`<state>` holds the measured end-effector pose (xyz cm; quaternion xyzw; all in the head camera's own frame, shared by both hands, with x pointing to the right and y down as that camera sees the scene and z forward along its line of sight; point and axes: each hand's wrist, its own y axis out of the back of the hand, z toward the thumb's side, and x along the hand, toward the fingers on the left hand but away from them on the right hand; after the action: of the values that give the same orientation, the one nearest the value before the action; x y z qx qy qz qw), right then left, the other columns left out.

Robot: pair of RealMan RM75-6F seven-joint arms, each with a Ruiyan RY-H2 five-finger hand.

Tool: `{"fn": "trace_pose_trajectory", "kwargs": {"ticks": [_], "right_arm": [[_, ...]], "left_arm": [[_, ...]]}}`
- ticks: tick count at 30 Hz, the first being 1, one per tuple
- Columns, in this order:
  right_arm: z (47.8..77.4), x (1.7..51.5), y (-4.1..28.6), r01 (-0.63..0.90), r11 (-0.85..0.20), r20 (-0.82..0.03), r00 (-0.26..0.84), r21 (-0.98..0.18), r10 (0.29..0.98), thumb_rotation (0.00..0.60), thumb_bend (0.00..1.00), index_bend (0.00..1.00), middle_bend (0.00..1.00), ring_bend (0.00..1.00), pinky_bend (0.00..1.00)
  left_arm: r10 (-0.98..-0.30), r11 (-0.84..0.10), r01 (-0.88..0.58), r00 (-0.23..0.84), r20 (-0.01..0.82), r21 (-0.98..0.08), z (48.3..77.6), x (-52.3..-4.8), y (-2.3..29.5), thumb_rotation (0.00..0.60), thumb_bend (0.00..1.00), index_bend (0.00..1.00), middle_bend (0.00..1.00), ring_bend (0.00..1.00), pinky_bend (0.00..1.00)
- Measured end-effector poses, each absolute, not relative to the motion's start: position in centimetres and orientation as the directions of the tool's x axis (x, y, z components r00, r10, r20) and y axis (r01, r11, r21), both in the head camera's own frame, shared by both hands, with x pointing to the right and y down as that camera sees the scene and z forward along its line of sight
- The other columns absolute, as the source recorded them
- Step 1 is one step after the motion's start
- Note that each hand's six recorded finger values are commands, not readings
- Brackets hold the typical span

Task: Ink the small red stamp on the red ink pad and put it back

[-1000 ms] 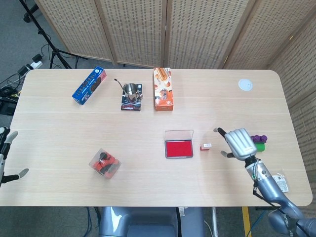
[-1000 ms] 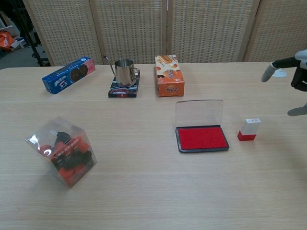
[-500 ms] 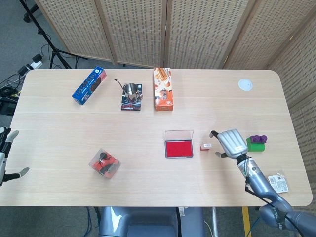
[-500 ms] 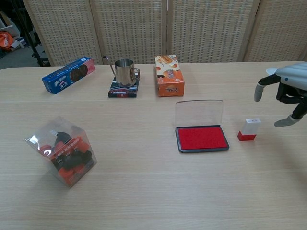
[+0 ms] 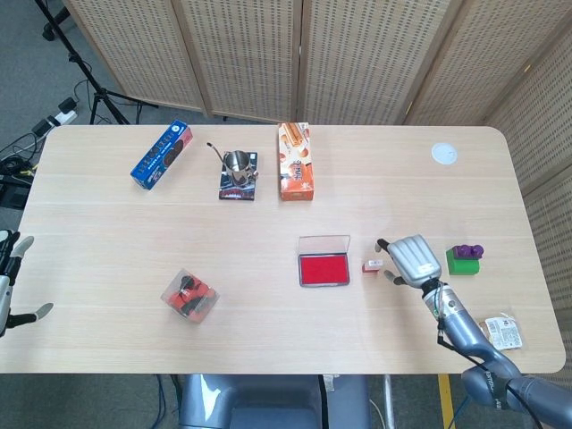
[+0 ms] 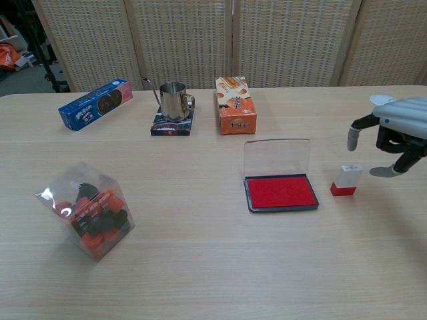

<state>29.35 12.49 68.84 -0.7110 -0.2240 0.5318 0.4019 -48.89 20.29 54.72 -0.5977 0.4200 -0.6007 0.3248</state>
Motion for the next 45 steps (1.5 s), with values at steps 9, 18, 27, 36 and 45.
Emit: {"fn": "trace_pose_trajectory", "kwargs": {"ticks": [9,18,27,36,45], "right_arm": [[69.9,29.0,12.5,-0.145,-0.577,-0.589,0.333,-0.804,0.737,0.600,0.34,0.40,0.94,0.97,1.00],[70.4,28.5,12.6,-0.146,-0.585,-0.596,0.330,-0.798,0.731,0.600,0.34,0.40,0.94,0.97,1.00],[70.8,28.5,12.6,-0.151,-0.587,-0.600,0.325,-0.796,0.731,0.600,0.36,0.42,0.94,0.97,1.00],[71.1,28.2,12.7,-0.158,-0.593,-0.609,0.323,-0.790,0.725,0.600,0.36,0.43,0.94,0.97,1.00],[71.4,28.1,12.5,-0.153,-0.597,-0.611,0.316,-0.787,0.725,0.600,0.39,0.44,0.94,0.97,1.00]], "left_arm": [[-0.893,-0.434,-0.112,-0.074,0.443,-0.894,54.7,-48.9,20.3,0.600,0.00,0.00,0.00,0.00,0.00],[-0.893,-0.435,-0.115,-0.075,0.444,-0.893,54.6,-49.0,20.3,0.600,0.00,0.00,0.00,0.00,0.00],[-0.892,-0.436,-0.115,-0.074,0.445,-0.893,54.6,-49.0,20.4,0.600,0.00,0.00,0.00,0.00,0.00],[-0.893,-0.436,-0.113,-0.074,0.445,-0.893,54.6,-49.0,20.4,0.600,0.00,0.00,0.00,0.00,0.00],[-0.892,-0.436,-0.115,-0.076,0.445,-0.893,54.5,-49.1,20.4,0.600,0.00,0.00,0.00,0.00,0.00]]}}
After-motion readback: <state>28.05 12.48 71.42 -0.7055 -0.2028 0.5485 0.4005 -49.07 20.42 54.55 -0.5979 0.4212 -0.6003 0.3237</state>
